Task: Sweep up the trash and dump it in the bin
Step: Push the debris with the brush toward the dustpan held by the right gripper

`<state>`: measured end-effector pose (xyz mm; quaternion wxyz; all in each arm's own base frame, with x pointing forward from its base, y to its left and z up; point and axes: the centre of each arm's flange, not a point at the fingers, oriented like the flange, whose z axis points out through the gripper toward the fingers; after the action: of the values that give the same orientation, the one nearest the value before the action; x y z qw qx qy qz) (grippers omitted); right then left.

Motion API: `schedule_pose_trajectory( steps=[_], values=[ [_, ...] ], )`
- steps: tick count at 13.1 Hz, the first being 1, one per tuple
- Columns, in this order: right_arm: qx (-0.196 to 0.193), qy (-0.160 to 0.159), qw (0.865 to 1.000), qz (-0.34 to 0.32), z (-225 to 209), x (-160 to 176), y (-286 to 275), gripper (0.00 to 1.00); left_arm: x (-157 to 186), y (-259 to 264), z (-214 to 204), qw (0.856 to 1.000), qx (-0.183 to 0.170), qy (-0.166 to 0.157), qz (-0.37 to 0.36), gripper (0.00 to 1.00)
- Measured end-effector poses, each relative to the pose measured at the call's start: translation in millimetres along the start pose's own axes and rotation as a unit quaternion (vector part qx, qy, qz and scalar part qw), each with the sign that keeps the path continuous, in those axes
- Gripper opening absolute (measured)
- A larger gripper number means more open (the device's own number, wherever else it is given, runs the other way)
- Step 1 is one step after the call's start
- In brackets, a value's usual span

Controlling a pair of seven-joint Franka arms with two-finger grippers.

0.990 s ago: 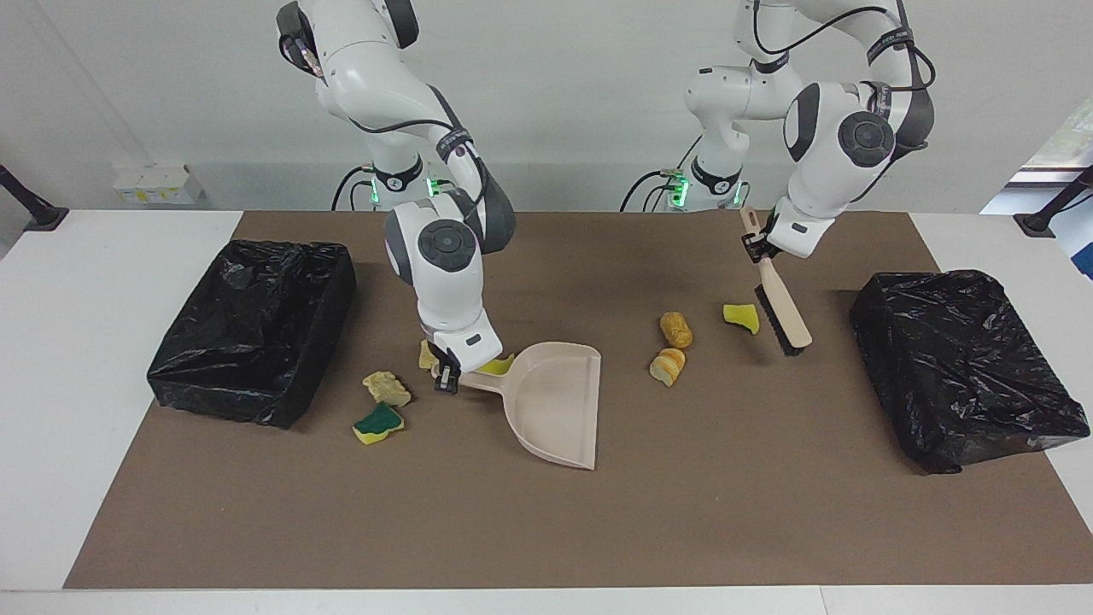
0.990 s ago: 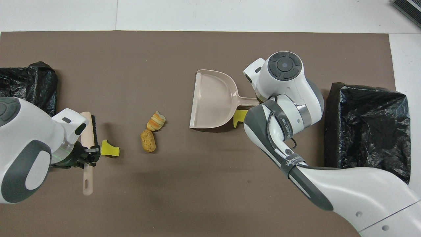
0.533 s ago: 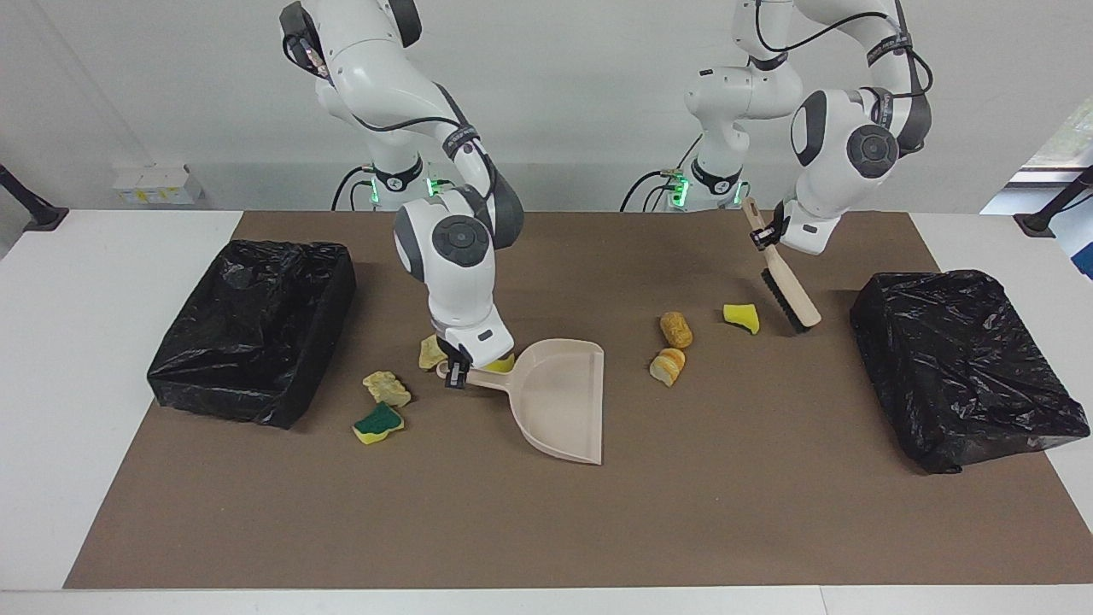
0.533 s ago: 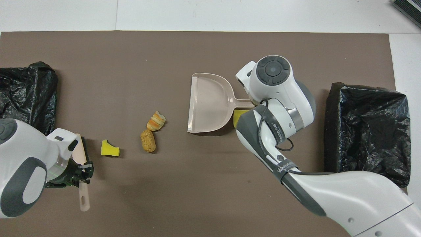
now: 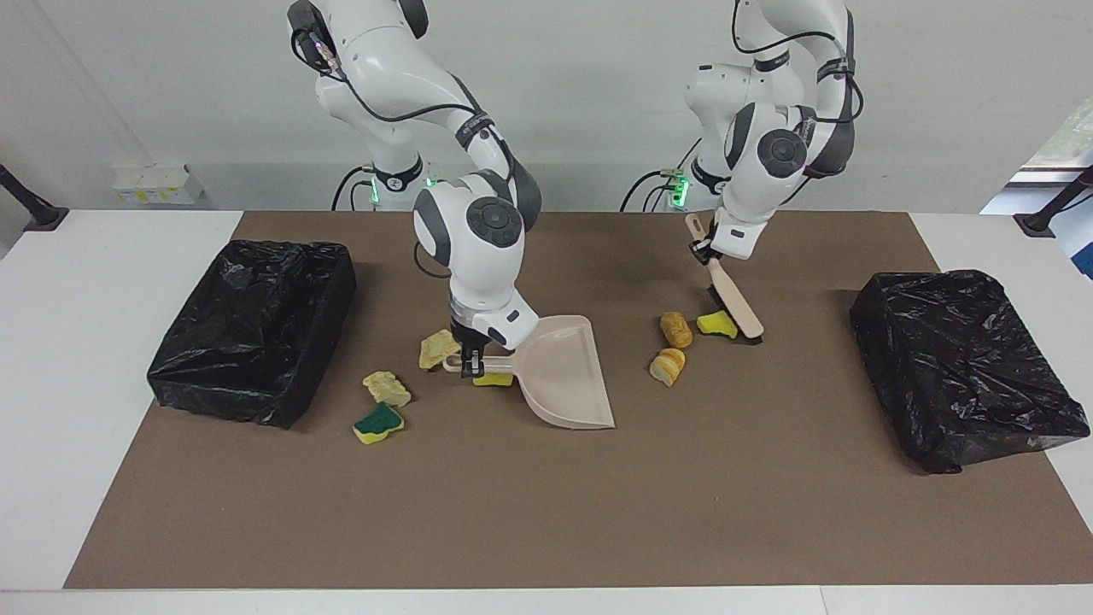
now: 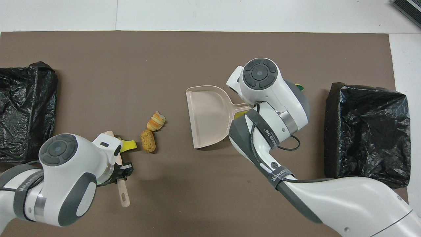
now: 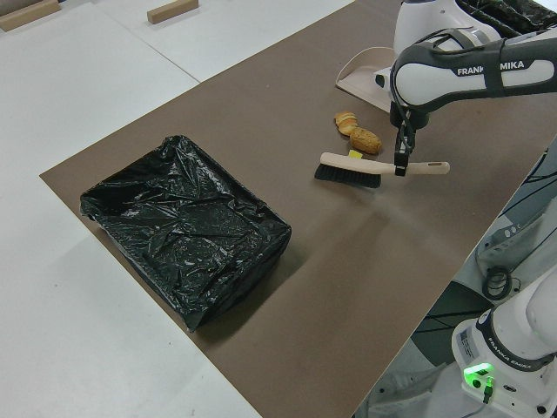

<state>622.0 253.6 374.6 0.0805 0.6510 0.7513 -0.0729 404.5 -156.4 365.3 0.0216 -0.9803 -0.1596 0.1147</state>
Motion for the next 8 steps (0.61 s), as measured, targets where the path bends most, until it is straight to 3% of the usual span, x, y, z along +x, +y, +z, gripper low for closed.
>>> schedule_pose_trajectory(
  steps=[8],
  values=[
    [0.001,-0.001,1.0,-0.003,-3.1,-3.0,-0.3,0.33,4.9,17.6,10.4,1.0,-0.02,0.013,0.002,0.26]
  ],
)
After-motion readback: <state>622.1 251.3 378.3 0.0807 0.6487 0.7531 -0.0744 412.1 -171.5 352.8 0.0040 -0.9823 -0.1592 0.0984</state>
